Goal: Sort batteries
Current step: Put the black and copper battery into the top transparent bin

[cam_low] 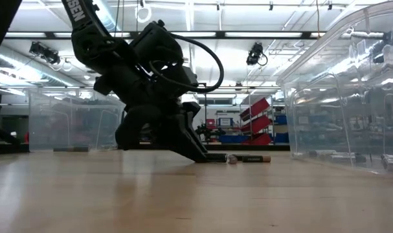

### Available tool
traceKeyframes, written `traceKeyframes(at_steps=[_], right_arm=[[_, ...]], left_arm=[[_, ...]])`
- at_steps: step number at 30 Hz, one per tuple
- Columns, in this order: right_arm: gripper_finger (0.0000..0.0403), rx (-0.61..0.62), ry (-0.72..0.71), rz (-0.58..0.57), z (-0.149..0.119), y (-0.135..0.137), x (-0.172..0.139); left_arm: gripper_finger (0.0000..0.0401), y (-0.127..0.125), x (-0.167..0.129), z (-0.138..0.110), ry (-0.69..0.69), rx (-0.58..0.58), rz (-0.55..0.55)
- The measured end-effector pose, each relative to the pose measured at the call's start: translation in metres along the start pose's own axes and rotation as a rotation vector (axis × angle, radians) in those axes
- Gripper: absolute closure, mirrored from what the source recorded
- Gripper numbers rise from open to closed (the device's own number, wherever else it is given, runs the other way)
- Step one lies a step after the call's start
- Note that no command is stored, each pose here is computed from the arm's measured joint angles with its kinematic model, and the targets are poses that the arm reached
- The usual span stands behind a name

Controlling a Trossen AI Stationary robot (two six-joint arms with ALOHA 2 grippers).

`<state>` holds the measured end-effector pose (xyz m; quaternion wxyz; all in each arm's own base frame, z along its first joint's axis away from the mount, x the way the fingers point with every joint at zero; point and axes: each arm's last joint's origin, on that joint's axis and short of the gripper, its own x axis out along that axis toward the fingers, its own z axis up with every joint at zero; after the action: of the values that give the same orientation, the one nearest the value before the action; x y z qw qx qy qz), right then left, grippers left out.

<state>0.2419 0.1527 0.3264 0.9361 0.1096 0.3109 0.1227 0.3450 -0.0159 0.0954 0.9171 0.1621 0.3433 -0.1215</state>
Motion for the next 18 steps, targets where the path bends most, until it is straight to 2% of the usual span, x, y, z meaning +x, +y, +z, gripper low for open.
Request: traceKeyframes(at_steps=[9,13,18], right_arm=[[0.0281,-0.132,0.014,-0.009,-0.001,-0.001,0.000],[0.0288,-0.166,0.014,-0.064,-0.002,-0.004,0.000],[0.0299,-0.204,0.017,-0.160,-0.002,-0.012,0.000]], left_arm=[[0.0379,-0.007,-0.009,0.009,-0.007,-0.044,-0.004],[0.0380,-0.017,-0.026,0.021,-0.012,-0.036,-0.033],[0.0380,-0.020,-0.065,0.050,-0.094,-0.047,-0.013]])
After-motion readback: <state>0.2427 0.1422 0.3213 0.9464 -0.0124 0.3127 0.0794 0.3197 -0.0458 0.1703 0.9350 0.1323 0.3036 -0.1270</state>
